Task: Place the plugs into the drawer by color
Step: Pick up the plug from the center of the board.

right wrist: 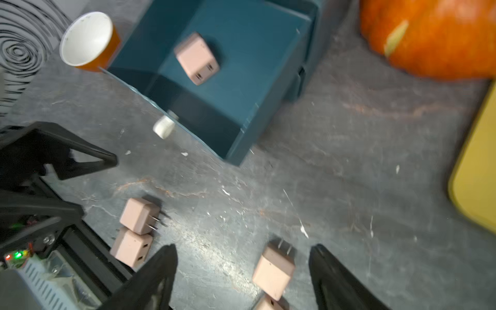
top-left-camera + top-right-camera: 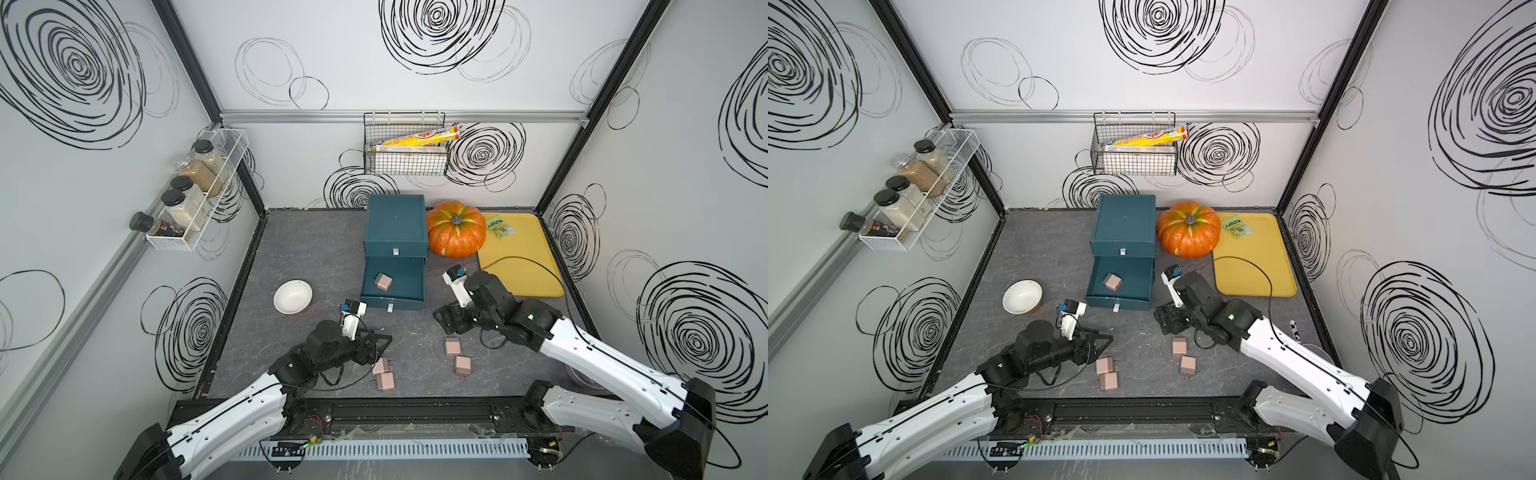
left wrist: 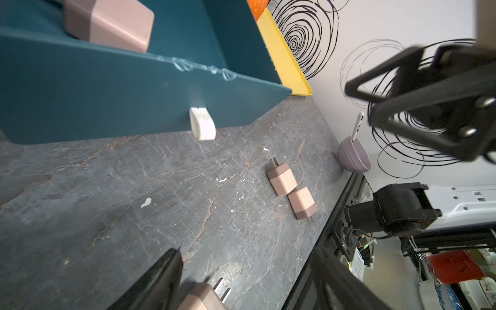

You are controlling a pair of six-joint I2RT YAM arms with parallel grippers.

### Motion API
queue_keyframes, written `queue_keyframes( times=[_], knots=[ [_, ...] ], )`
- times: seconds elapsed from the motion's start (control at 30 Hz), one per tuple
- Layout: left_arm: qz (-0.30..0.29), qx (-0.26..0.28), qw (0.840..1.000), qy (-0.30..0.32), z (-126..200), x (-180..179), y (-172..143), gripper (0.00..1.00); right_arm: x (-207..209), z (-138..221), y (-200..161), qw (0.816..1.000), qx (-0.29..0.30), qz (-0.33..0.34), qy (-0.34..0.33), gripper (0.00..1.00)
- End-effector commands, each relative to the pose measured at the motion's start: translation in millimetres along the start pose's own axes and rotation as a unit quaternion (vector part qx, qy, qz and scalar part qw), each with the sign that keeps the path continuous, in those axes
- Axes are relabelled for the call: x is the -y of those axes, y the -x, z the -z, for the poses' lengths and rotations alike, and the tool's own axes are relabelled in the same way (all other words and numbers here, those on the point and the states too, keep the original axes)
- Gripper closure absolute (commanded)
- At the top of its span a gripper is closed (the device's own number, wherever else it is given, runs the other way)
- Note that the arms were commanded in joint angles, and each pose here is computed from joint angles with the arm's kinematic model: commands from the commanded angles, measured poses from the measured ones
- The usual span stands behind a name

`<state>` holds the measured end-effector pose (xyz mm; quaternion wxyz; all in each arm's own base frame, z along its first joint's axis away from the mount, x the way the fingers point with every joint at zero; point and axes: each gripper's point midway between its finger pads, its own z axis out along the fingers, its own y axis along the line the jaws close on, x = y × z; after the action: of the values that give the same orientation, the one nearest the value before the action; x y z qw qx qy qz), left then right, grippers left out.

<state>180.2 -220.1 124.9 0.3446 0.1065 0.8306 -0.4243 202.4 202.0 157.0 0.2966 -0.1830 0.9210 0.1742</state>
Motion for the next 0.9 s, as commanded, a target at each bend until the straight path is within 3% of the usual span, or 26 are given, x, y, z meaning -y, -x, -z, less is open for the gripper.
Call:
queue_keyframes(
  times=[0.0, 0.13, 0.37, 0.5, 0.6, 0.73, 0.87],
  knots=[
    [-0.026, 0.012, 0.999, -0.041, -1.5, 19.2, 10.9, 0.17, 26.6, -23.9, -40.1, 0.994, -0.029, -0.092, -0.047, 0.15],
    [-0.026, 0.002, 0.999, -0.031, -2.8, 14.6, 6.0, 0.16, 27.9, -47.8, -70.2, 0.991, -0.080, -0.101, -0.045, 0.14],
    [-0.025, 0.009, 0.999, -0.019, 4.2, 6.8, 0.6, 0.14, 30.5, -69.5, -85.4, 0.988, -0.101, -0.102, -0.050, 0.16],
    [-0.022, 0.020, 0.999, -0.019, 7.9, 6.1, 1.5, 0.13, 20.9, -78.0, -92.4, 0.987, -0.113, -0.109, -0.021, 0.30],
    [-0.013, 0.029, 0.999, -0.008, 9.5, 1.8, 3.8, 0.13, 27.9, -81.3, -112.2, 0.982, -0.140, -0.116, -0.048, 0.39],
    [-0.012, 0.037, 0.999, -0.002, 11.5, -0.5, 5.2, 0.12, 33.7, -84.5, -127.1, 0.981, -0.144, -0.119, -0.058, 0.41],
    [-0.010, 0.036, 0.999, -0.001, 11.0, -1.0, 5.0, 0.12, 29.2, -89.1, -123.3, 0.984, -0.140, -0.101, -0.044, 0.53]
  ],
)
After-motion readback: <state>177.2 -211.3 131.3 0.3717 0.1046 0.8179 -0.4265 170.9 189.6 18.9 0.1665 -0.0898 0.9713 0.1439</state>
